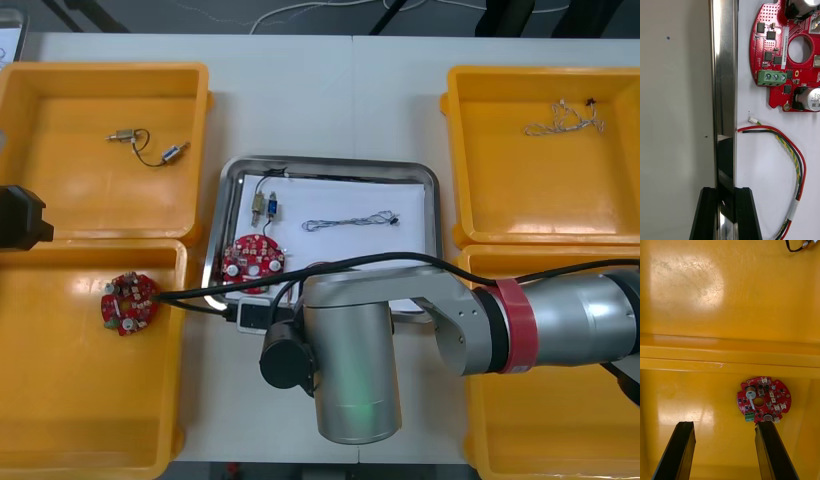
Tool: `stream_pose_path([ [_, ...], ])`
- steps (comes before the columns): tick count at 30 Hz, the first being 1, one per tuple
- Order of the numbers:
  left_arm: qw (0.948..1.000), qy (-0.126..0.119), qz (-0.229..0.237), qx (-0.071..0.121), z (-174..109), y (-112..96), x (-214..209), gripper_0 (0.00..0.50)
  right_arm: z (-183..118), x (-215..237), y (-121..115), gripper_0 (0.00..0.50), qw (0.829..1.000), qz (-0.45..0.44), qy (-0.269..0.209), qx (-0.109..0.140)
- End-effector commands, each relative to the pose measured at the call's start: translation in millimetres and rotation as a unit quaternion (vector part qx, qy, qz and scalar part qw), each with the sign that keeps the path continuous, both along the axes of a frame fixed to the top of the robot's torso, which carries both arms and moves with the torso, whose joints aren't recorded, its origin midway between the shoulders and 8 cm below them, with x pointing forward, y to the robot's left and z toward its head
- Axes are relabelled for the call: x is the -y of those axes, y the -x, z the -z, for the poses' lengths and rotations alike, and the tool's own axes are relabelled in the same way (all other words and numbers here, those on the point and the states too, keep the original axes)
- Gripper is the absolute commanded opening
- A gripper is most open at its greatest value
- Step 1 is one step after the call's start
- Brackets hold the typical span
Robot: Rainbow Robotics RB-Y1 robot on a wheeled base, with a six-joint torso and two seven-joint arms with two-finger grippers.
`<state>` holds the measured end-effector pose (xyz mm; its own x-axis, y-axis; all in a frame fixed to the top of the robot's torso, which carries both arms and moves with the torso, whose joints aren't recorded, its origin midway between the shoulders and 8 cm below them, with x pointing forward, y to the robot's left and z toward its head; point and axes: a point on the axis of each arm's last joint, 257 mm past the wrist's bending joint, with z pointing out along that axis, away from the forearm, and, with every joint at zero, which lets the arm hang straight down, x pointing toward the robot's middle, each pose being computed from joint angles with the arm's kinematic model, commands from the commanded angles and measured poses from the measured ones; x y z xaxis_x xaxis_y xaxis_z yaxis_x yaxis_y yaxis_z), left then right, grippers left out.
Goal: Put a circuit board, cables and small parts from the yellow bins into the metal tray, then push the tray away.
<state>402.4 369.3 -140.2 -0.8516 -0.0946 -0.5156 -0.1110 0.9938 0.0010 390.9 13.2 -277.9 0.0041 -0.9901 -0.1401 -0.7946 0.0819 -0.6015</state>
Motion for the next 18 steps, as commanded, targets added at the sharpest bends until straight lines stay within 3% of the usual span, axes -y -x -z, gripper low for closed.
stream_pose_path([
  [1,0.9989,-0.042,0.019,0.009,-14,5,-17,0.471,-23,-3,-30,0.000,0.998,-0.035,0.027,0.044],
  [18,0.9989,-0.042,0.019,0.009,-14,5,-17,0.472,-42,-9,-96,0.000,0.994,-0.050,0.029,0.092],
])
